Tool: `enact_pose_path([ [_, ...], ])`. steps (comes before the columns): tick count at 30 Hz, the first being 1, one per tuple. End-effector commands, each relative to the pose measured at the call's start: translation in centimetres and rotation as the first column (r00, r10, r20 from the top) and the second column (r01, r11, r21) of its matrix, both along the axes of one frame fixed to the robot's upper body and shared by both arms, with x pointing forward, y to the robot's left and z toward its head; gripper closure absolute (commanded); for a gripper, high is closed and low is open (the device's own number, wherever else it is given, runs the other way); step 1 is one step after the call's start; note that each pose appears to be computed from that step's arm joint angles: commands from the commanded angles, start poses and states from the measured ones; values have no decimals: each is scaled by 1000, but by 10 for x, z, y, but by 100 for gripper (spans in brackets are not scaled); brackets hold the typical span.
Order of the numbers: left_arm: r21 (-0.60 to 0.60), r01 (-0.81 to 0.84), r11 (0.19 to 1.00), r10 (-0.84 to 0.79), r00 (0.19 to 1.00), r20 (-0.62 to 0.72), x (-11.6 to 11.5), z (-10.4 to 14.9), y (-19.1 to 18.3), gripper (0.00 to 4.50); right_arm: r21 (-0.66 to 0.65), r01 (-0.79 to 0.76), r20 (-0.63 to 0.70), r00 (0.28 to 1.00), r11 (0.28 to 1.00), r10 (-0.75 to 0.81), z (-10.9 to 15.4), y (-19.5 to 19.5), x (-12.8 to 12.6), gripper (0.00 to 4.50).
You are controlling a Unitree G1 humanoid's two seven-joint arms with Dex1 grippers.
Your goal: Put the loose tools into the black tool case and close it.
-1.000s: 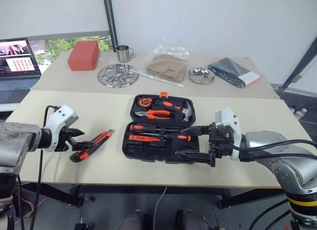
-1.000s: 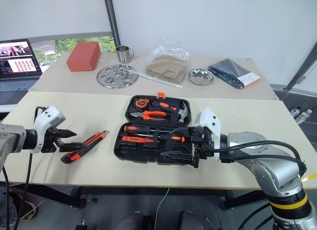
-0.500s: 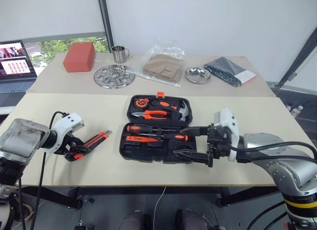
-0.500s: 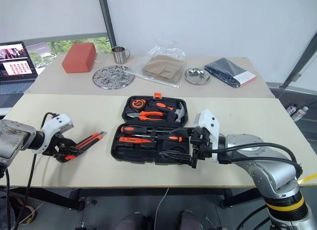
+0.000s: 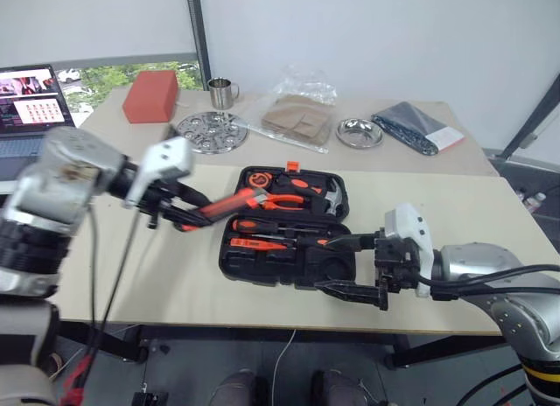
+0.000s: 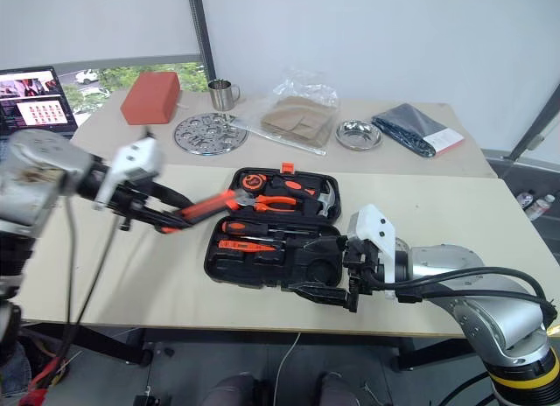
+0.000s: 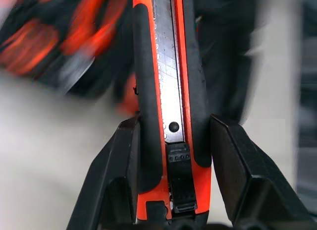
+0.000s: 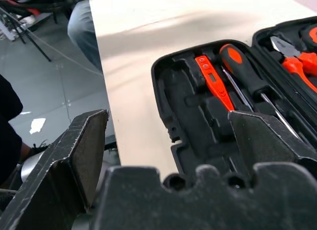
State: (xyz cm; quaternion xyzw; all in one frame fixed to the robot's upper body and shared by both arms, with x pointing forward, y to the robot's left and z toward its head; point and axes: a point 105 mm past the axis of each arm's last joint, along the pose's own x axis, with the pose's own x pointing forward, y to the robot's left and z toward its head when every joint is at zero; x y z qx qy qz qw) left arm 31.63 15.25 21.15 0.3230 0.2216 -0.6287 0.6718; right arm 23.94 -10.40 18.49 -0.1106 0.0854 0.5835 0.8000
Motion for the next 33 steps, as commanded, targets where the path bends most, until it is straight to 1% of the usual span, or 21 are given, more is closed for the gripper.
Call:
enact_pose_path([
  [1, 61, 83, 995, -84, 996, 15, 10, -15, -37, 290, -1, 24, 66, 998, 1000, -24, 9, -3, -5, 0],
  [5, 94, 153, 984, -147, 987, -71, 4, -37, -56, 290, -8, 67, 68, 996, 998, -66, 8, -9, -8, 0],
  [8, 108, 144, 984, -137, 988, -69, 12, -49, -69, 290, -8, 114, 64, 992, 994, -113, 6, -16, -11, 0],
  [11, 158, 156, 975, -147, 987, -67, 16, -59, -70, 290, -4, 139, 64, 988, 990, -138, 4, -18, -14, 0],
  [13, 182, 166, 969, -156, 985, -68, 17, -62, -67, 290, 2, 153, 66, 986, 988, -152, 5, -18, -14, 0],
  [17, 168, 222, 960, -205, 972, -110, 9, -62, -65, 290, 17, 179, 66, 982, 984, -180, 4, -19, -12, 0],
  [19, 180, 231, 956, -215, 971, -107, 7, -63, -63, 190, 22, 185, 64, 980, 982, -186, 4, -18, -11, 0],
  [21, 189, 236, 953, -220, 970, -99, 7, -62, -61, 147, 24, 189, 63, 980, 982, -190, 3, -18, -9, 0],
  [22, 178, 229, 957, -215, 972, -95, 8, -60, -63, 97, 25, 189, 62, 980, 982, -190, 3, -18, -9, 0],
  [23, 169, 224, 960, -210, 973, -94, 9, -58, -64, 73, 26, 189, 62, 980, 982, -190, 3, -17, -9, 0],
  [24, 152, 226, 962, -216, 973, -82, 10, -54, -65, 35, 26, 189, 61, 980, 982, -190, 3, -17, -9, 0],
  [25, 129, 221, 967, -213, 975, -67, 11, -50, -68, 14, 26, 188, 59, 980, 982, -189, 3, -17, -9, 0],
  [28, 60, 215, 975, -212, 976, -55, 12, -41, -72, 14, 24, 187, 58, 981, 982, -188, 2, -18, -8, 0],
  [29, 32, 202, 979, -200, 978, -59, 12, -38, -73, 35, 23, 186, 57, 981, 982, -187, 2, -18, -8, 0],
  [30, 15, 195, 981, -194, 979, -65, 12, -36, -73, 67, 22, 186, 56, 981, 982, -187, 1, -18, -7, 0],
  [31, 4, 191, 982, -190, 979, -69, 12, -36, -73, 85, 22, 186, 56, 981, 982, -187, 1, -18, -7, 0],
  [33, 0, 195, 981, -194, 978, -79, 10, -39, -72, 167, 18, 185, 55, 981, 983, -186, 0, -19, -7, 0],
])
